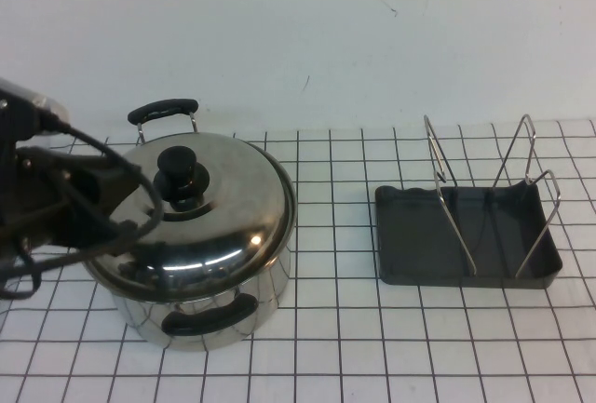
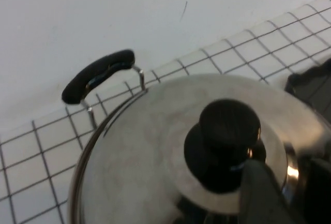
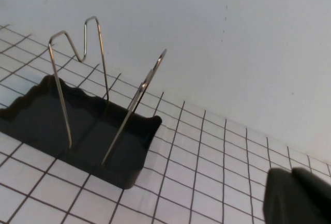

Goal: Put pot lid on rack
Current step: Open the pot

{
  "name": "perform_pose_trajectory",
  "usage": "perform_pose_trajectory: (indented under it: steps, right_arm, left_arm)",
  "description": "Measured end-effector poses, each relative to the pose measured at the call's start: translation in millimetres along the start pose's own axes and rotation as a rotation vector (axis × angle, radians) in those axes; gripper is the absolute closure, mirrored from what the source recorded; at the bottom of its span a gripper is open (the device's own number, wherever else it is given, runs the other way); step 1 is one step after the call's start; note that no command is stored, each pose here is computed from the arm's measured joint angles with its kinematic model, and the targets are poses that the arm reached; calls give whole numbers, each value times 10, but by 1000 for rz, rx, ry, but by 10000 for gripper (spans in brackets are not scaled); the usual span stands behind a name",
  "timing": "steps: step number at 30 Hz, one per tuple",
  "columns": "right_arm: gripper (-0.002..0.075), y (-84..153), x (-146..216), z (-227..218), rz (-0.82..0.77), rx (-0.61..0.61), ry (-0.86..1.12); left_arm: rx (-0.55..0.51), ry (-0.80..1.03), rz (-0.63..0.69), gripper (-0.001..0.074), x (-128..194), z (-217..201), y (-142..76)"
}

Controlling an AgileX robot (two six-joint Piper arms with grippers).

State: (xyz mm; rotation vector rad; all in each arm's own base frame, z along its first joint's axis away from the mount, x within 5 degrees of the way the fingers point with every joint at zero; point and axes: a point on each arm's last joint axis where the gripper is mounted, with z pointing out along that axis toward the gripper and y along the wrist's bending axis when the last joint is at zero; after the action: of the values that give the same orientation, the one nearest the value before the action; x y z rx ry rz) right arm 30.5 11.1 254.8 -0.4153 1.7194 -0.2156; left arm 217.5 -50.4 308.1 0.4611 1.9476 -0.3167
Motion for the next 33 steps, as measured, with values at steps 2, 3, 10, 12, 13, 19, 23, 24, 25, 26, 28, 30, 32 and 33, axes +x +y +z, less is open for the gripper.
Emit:
perform_pose_trajectory:
  steps: [2,3,10,12,13,19,23,24,25,26,28,30,32,33]
  right_arm:
    - [729,0,0,0,-5,0,0]
    - [729,0,0,0,-4,0,0]
    - [729,3,0,0,-5,-3,0]
    - [729,3,0,0,-10,-3,0]
    - [729,3,0,0,-10,-3,0]
    - [729,2,0,3,-10,-1,-4]
    - [729,-2,-5,3,-12,3,-9]
    - [729,-2,-6,3,-12,4,-10]
    - [729,-3,-7,3,-12,4,-11]
    - [729,-3,-7,3,-12,4,-11]
    - [729,-3,-7,3,-12,4,-11]
    - [729,-3,-7,3,-12,4,-11]
    - [729,-4,-8,3,-12,5,-12]
    - [729,-4,-8,3,-12,5,-12]
  left_arm:
    - [26,-32,-29,472,-45,122,26]
    - [33,-50,-44,396,-62,176,41]
    - [74,-70,-9,134,-1,479,107]
    - [89,-54,25,122,38,547,111]
    - [95,-45,38,119,57,583,118]
    - [114,-12,56,116,104,773,171]
    - [112,22,50,134,180,863,201]
    - [113,30,49,155,199,883,206]
    - [114,34,47,176,210,895,208]
    - [116,37,39,206,221,914,212]
    - [125,38,34,263,228,933,211]
    - [133,33,39,273,220,949,210]
    - [139,31,40,274,223,958,208]
    - [140,29,40,274,220,957,206]
